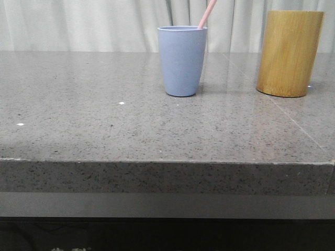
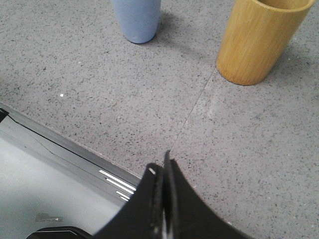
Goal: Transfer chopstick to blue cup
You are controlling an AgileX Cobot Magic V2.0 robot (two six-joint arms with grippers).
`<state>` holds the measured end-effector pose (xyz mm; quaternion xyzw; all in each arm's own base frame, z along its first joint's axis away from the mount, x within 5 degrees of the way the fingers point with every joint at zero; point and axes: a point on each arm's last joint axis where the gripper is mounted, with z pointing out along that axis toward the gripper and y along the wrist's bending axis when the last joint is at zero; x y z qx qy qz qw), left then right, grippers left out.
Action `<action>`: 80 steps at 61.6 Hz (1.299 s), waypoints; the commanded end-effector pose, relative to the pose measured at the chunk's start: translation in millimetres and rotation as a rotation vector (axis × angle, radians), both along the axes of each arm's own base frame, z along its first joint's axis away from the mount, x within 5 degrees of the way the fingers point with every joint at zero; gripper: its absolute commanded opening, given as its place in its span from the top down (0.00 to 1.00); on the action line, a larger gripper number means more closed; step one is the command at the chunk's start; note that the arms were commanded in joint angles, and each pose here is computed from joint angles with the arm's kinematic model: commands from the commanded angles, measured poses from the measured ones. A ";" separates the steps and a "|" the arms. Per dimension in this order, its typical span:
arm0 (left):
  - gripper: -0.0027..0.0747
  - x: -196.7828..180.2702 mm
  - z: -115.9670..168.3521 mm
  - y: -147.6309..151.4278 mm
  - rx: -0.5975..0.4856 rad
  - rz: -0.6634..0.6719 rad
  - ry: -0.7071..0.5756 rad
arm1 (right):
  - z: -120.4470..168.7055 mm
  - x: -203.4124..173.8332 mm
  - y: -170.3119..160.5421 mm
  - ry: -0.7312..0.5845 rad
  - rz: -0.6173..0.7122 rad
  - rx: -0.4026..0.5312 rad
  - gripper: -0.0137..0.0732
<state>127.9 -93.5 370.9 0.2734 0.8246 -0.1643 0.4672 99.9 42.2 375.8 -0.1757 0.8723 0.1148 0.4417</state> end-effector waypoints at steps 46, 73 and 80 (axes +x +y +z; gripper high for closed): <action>0.99 -68.7 -99.0 81.6 -0.234 0.434 -0.615 | 13.2 2.3 -1.0 -0.094 -0.019 0.029 0.92; 0.99 -74.3 -156.9 87.8 -0.274 0.530 -0.638 | 13.2 2.3 -1.0 -0.094 -0.019 0.029 0.92; 0.99 -74.1 -157.0 87.8 -0.273 0.530 -0.636 | 13.2 2.3 -1.0 -0.094 -0.019 0.029 0.92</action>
